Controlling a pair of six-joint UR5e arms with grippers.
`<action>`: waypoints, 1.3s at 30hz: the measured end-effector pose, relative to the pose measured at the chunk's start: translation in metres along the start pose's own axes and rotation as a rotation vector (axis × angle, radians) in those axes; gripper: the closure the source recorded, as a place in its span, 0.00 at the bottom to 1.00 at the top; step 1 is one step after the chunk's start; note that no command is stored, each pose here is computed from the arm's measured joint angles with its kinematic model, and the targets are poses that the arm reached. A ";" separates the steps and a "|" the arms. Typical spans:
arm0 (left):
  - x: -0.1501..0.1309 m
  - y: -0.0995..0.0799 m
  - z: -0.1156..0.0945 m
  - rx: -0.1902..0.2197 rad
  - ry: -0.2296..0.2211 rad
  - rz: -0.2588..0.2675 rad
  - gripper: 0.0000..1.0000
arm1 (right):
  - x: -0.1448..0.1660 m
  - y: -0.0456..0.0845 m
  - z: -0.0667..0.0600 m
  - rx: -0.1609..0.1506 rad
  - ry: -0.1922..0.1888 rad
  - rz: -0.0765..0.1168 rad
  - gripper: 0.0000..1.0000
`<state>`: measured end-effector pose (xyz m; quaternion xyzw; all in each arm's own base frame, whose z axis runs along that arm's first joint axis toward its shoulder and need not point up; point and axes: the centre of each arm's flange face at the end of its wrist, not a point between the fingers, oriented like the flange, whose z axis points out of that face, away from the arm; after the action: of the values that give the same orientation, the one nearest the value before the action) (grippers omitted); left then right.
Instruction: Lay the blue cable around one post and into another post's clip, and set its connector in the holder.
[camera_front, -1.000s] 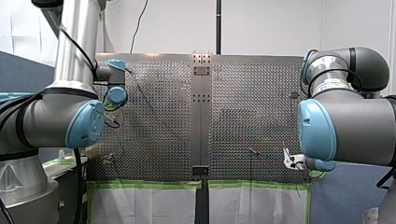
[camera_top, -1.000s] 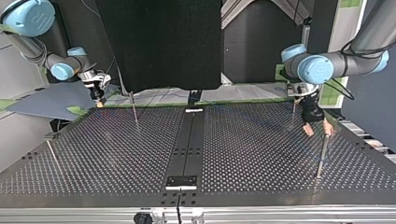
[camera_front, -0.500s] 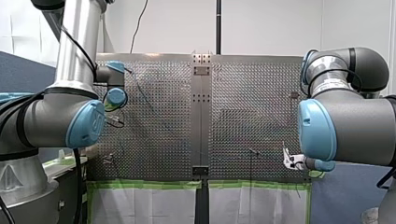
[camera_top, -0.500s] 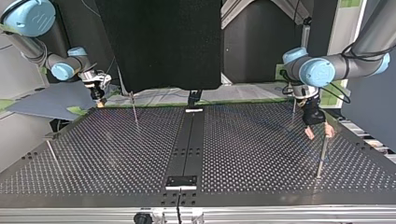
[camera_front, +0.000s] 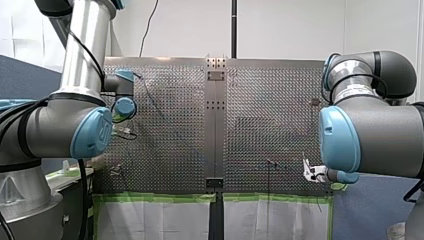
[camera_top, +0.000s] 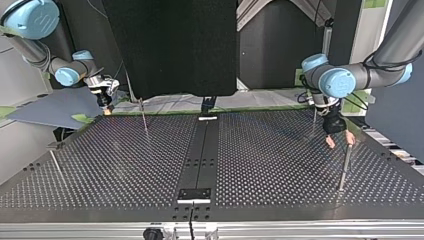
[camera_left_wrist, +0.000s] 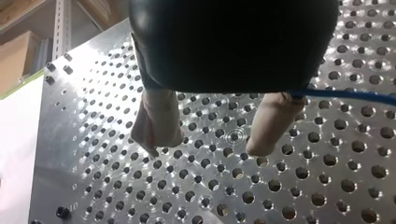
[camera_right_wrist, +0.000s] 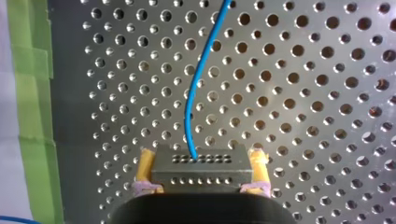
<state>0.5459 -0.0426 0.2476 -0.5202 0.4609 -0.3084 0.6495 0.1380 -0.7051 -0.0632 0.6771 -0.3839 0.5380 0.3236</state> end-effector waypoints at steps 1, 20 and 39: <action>0.000 0.000 0.000 0.000 0.000 -0.002 0.00 | 0.000 0.000 0.000 -0.004 -0.002 -0.007 1.00; 0.001 0.000 0.000 0.003 0.002 0.005 0.00 | 0.018 -0.005 -0.009 -0.050 -0.084 -0.084 1.00; 0.001 -0.001 0.000 0.004 0.005 0.008 0.00 | 0.113 -0.015 -0.026 -0.135 0.038 -0.061 1.00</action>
<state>0.5464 -0.0439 0.2478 -0.5163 0.4638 -0.3080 0.6507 0.1524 -0.6947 0.0524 0.6548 -0.3922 0.5136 0.3920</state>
